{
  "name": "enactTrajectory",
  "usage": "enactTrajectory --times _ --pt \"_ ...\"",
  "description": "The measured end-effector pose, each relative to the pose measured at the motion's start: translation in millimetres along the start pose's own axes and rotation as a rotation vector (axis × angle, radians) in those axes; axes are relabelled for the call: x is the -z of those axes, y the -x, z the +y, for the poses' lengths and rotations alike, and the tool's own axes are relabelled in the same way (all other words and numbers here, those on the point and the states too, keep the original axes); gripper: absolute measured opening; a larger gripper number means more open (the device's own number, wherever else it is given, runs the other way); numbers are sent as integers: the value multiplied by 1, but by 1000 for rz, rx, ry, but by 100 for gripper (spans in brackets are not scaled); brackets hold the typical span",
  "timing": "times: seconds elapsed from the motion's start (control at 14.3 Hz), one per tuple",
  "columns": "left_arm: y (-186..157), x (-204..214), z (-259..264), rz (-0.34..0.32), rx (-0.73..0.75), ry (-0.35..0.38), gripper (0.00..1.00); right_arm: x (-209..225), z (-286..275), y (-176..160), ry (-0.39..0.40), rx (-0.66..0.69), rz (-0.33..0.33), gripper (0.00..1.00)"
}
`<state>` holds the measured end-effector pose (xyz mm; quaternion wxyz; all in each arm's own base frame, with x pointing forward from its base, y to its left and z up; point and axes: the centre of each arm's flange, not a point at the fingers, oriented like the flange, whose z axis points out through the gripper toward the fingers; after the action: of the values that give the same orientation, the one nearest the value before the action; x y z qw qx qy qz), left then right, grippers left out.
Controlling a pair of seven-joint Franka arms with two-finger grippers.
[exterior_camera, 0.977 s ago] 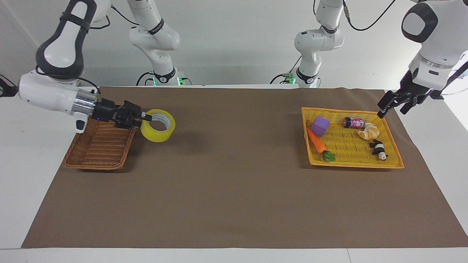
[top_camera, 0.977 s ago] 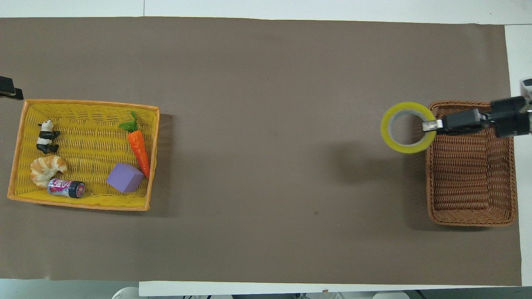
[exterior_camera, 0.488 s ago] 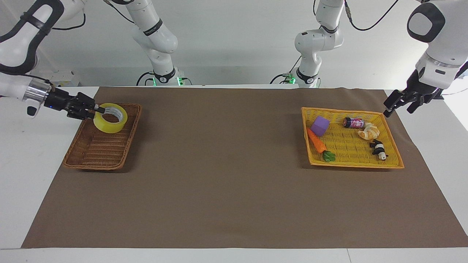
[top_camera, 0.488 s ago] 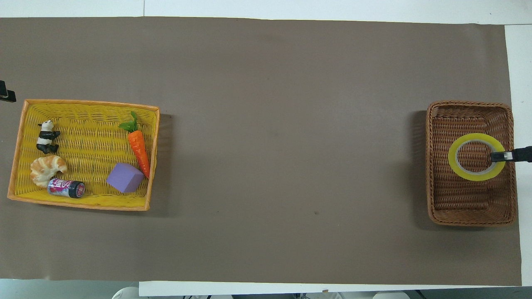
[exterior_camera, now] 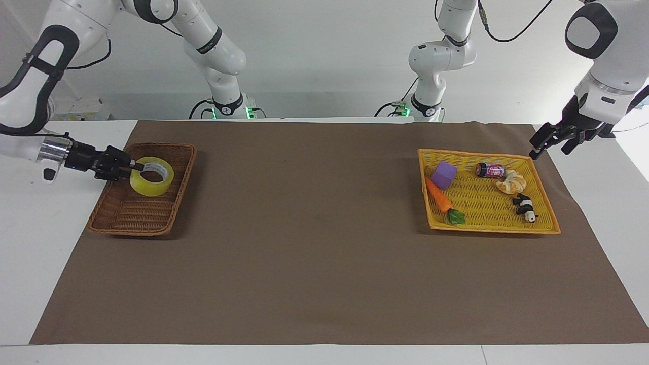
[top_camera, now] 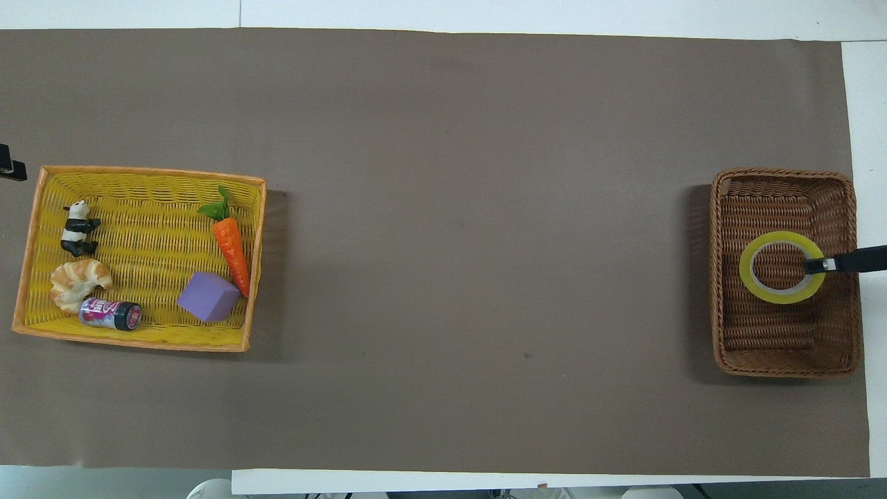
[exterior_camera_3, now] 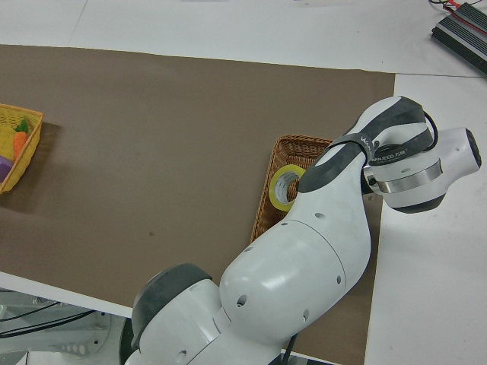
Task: Move tape to another basket
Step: 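Lower the tape into the basket and open the right gripper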
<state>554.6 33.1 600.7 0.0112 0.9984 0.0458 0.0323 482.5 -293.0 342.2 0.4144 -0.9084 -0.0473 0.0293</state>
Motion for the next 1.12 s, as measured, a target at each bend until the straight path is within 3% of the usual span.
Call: enactTrajectory --times 0.28,0.56,0.7,0.91,1.12 --pt "3 2 0 -14 -5 -11 100 -14 14 8 28 17 -15 54" --pt "14 5 -1 -93 -11 -23 100 -14 20 12 70 21 -42 54" --pt "17 15 1 -110 -15 -24 100 -13 18 10 81 32 -41 66" --pt "21 24 7 -133 -27 -25 100 -12 8 0 116 72 -52 99" --pt "23 23 19 -153 -50 -27 100 -7 -6 -12 150 105 -65 100"
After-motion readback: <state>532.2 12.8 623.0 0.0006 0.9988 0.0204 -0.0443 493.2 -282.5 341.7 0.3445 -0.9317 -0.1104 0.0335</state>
